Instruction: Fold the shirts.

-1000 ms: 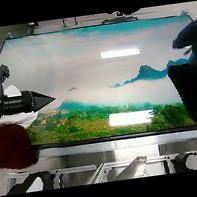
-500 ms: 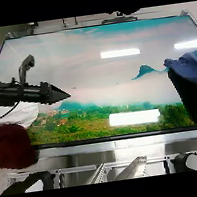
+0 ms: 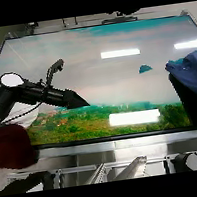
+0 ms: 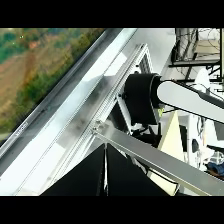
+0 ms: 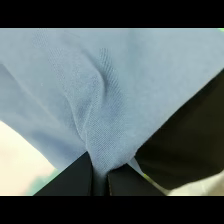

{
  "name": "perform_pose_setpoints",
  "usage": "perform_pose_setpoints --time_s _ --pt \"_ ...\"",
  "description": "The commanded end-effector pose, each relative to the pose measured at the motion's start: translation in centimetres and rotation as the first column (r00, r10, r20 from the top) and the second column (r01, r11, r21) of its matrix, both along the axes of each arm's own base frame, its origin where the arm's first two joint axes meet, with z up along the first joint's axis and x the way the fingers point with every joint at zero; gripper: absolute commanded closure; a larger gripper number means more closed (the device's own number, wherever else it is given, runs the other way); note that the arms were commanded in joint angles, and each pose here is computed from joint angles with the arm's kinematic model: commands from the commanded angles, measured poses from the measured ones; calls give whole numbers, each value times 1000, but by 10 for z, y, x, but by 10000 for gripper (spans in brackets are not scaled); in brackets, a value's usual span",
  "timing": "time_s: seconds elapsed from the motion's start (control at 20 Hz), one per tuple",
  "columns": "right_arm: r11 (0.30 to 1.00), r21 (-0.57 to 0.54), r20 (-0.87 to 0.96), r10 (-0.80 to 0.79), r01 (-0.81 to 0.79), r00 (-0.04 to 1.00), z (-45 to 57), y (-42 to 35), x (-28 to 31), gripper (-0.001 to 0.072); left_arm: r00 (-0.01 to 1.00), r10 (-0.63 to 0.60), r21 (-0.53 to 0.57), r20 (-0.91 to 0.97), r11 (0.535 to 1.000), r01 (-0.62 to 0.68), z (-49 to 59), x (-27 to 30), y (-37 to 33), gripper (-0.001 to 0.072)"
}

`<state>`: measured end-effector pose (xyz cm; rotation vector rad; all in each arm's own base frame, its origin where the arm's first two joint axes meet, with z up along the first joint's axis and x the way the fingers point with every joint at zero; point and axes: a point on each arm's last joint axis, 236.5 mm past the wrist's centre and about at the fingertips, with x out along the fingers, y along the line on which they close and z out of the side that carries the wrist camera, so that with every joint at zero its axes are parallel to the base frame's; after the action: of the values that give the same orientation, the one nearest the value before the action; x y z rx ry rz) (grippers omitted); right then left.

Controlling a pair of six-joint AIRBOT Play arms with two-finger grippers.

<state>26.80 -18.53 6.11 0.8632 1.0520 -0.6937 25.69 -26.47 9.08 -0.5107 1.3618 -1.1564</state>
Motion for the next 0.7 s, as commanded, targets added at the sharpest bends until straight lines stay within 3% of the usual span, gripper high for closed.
perform_pose_setpoints --time_s 0.0,0.15,0.4,0.55,0.65 --pt "1000 8 -46 -10 10 999 -10 3 -14 695 1000 -8 0 7 1000 8 -1 -2 -6 705" --pt "1000 -9 44 -17 18 999 0 -2 6 695 1000 19 3 23 1000 -19 -2 6 -7 704" --pt "999 -53 382 21 -1 924 82 -5 73 693 996 78 5 46 997 -78 -3 22 -1 705" --pt "994 -109 431 61 -15 900 135 -2 72 693 993 107 4 53 994 -108 -3 31 10 705" --pt "998 -60 393 6 20 920 133 5 55 693 990 121 2 66 993 -121 -3 36 16 705"
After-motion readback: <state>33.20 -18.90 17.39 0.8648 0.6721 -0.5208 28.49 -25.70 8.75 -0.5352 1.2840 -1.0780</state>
